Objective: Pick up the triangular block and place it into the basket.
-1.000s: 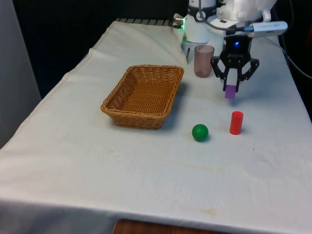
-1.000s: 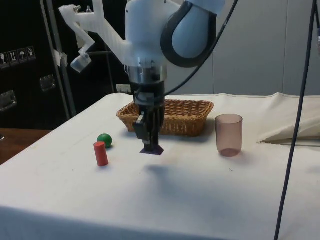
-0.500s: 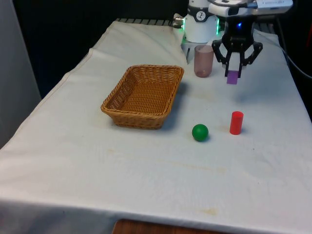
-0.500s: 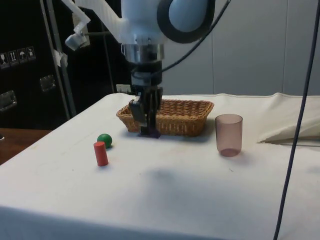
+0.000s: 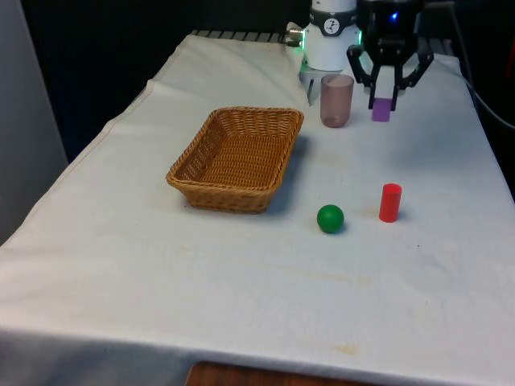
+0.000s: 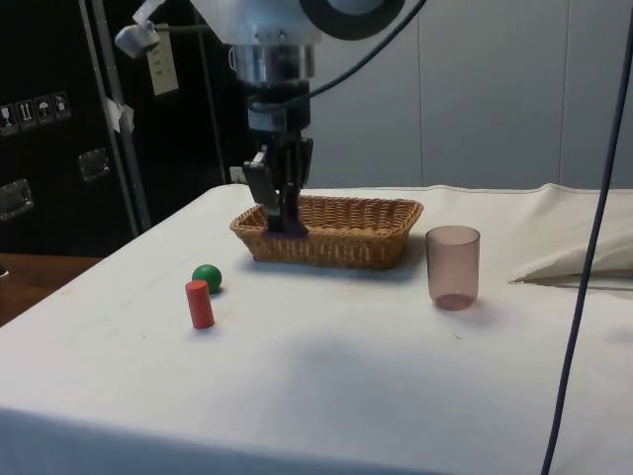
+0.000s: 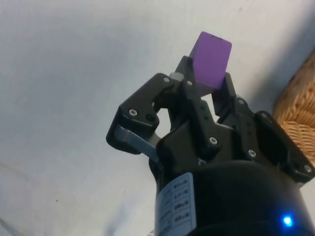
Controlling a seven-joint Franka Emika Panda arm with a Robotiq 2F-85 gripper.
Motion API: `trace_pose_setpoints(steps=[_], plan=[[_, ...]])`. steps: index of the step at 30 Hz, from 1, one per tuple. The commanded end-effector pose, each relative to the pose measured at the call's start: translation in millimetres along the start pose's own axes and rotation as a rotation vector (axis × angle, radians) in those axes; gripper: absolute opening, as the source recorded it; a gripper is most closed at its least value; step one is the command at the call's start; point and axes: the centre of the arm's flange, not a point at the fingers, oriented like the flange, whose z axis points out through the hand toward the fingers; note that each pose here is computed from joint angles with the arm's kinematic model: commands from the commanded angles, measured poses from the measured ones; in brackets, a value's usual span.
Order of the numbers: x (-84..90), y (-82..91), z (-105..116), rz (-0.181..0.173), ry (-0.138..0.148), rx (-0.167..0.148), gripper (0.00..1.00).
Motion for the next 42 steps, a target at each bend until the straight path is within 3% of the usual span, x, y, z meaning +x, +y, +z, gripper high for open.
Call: trace_pose_setpoints(steps=[1,6,7,15,25,42], plan=[[1.3,3.4,-3,0.003,-0.002,-0.013,0.33],[11.9,14.7,-15,0.012,-0.003,-0.021,0.33],[8.1,8.4,-11,0.007,0.001,-0.012,0.33],[26.4,36.1,-27,0.027,-0.002,-0.025,0.33],[33.4,60.0,-28,0.037,0.007,-0.029,0.33],[38.3,122.0,-19,0.058,0.005,-0.039,0.33]])
